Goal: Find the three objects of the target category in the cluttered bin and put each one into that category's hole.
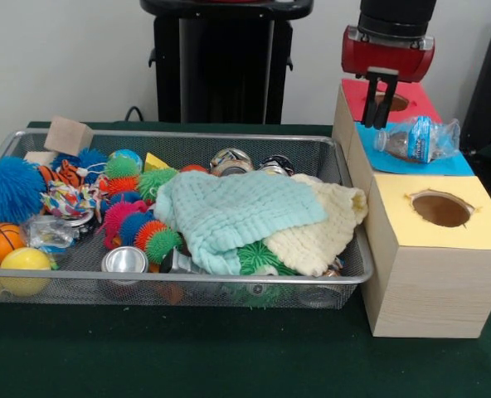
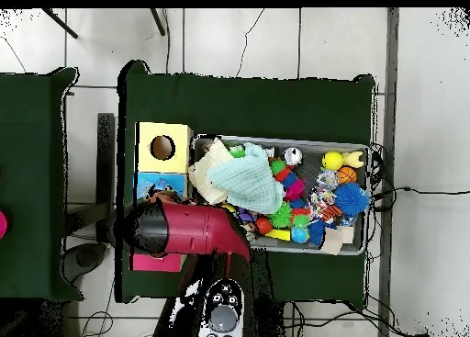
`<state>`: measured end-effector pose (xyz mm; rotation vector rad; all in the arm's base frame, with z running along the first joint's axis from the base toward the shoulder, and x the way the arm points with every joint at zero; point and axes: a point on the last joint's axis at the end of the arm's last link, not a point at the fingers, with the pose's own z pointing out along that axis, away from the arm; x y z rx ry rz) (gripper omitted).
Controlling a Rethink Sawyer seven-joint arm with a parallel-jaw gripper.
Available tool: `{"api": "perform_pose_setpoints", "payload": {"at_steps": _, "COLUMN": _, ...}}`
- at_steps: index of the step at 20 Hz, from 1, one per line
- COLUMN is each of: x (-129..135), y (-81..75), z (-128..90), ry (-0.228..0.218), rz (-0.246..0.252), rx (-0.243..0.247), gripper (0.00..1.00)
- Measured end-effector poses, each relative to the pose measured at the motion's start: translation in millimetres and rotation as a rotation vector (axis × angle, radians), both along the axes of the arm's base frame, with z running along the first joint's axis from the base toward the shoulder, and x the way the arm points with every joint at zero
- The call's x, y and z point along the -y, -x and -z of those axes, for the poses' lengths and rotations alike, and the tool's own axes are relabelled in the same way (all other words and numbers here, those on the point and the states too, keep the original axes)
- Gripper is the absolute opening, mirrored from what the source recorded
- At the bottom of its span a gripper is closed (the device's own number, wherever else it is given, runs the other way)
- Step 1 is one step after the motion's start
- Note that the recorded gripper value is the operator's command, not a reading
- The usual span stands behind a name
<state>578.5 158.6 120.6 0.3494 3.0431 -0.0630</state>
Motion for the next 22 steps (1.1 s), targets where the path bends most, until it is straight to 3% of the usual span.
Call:
{"api": "perform_pose_setpoints", "payload": {"at_steps": 14, "x": -14, "y": 4.1, "z": -3, "ry": -0.002, "rz": -0.023, "rx": 0.003, "gripper": 0.00}}
{"api": "perform_pose_setpoints", "payload": {"at_steps": 22, "x": -46, "y": 17.2, "z": 3, "ry": -0.001, "rz": -0.080, "rx": -0.008, "gripper": 0.00}}
